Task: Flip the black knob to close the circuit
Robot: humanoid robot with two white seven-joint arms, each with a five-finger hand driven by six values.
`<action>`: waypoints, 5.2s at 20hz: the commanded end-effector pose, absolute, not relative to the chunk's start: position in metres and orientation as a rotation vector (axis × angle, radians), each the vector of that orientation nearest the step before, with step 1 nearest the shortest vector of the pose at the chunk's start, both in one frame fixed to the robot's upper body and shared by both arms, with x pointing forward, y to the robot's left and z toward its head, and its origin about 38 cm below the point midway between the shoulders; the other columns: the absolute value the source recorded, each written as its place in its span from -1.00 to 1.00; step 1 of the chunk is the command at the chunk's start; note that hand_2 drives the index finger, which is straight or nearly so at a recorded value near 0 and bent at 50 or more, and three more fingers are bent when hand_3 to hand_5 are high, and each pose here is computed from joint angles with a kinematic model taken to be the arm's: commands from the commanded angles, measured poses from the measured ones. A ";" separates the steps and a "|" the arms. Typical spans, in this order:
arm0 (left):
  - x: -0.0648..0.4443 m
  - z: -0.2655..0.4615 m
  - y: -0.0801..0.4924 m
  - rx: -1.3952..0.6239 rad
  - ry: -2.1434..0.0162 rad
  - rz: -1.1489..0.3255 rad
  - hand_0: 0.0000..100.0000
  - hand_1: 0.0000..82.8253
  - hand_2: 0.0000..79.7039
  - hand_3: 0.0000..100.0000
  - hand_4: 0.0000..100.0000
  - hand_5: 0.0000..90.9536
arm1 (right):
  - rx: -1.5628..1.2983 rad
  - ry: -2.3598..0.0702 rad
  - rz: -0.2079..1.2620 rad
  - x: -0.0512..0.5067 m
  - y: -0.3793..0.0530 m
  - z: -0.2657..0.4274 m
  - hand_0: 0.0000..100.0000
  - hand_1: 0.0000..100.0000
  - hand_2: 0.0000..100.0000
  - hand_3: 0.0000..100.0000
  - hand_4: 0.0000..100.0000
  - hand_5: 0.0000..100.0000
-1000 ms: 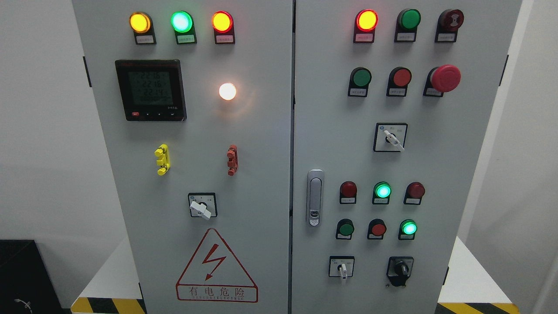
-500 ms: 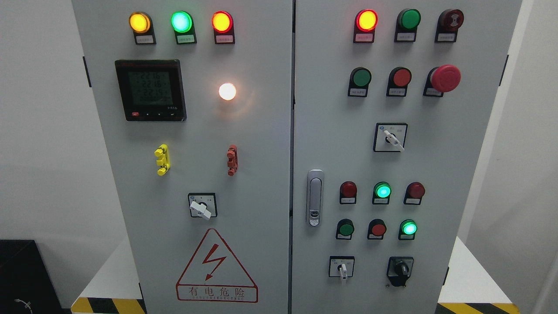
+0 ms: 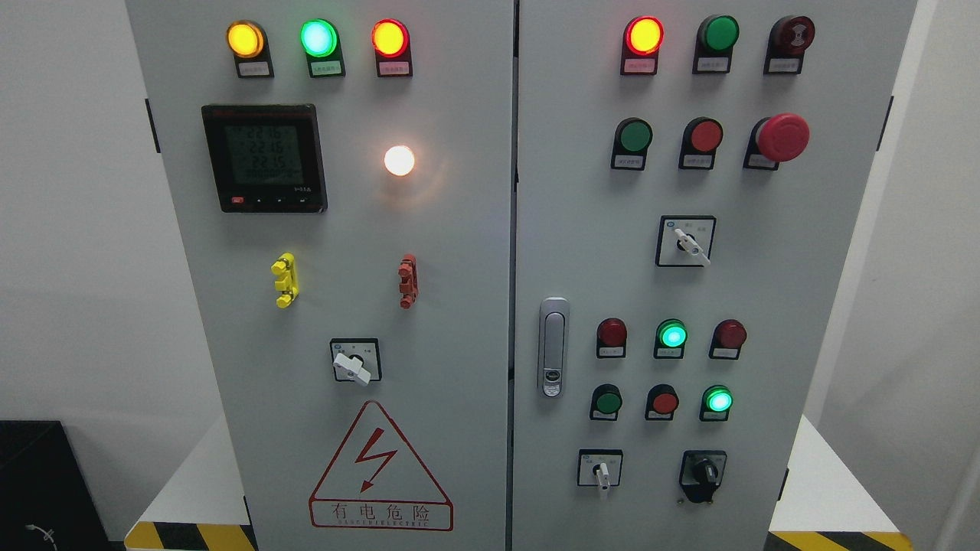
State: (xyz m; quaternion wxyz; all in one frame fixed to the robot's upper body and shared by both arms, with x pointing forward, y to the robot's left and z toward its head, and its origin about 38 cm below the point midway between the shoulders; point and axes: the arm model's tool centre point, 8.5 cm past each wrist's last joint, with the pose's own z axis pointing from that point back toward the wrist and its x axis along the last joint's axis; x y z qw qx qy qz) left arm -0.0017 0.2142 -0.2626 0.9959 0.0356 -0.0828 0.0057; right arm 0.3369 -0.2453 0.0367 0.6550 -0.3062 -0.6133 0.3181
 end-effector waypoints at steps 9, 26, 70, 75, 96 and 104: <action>-0.009 -0.262 0.214 0.067 -0.146 -0.031 -1.00 -1.00 -1.00 -1.00 -1.00 -1.00 | -1.116 -1.391 0.715 0.346 -0.269 0.152 -1.00 -0.82 0.56 0.91 0.53 0.51; -0.009 -0.262 0.214 0.067 -0.146 -0.031 -1.00 -1.00 -1.00 -1.00 -1.00 -1.00 | -1.217 -1.352 0.702 0.390 -0.268 0.186 -1.00 -0.75 0.55 0.90 0.53 0.51; -0.009 -0.262 0.214 0.067 -0.146 -0.031 -1.00 -1.00 -1.00 -1.00 -1.00 -1.00 | -1.239 -1.259 0.689 0.420 -0.272 0.178 -0.97 -0.68 0.56 0.91 0.54 0.52; -0.009 -0.262 0.214 0.067 -0.146 -0.031 -1.00 -1.00 -1.00 -1.00 -1.00 -1.00 | -1.242 -1.249 0.683 0.422 -0.276 0.177 -0.97 -0.66 0.56 0.91 0.54 0.52; -0.009 -0.262 0.214 0.067 -0.146 -0.031 -1.00 -1.00 -1.00 -1.00 -1.00 -1.00 | -1.247 -1.250 0.652 0.426 -0.286 0.185 -0.96 -0.65 0.55 0.91 0.54 0.52; -0.009 -0.262 0.214 0.067 -0.146 -0.031 -1.00 -1.00 -1.00 -1.00 -1.00 -1.00 | -1.241 -1.232 0.652 0.424 -0.292 0.181 -0.96 -0.65 0.54 0.91 0.54 0.52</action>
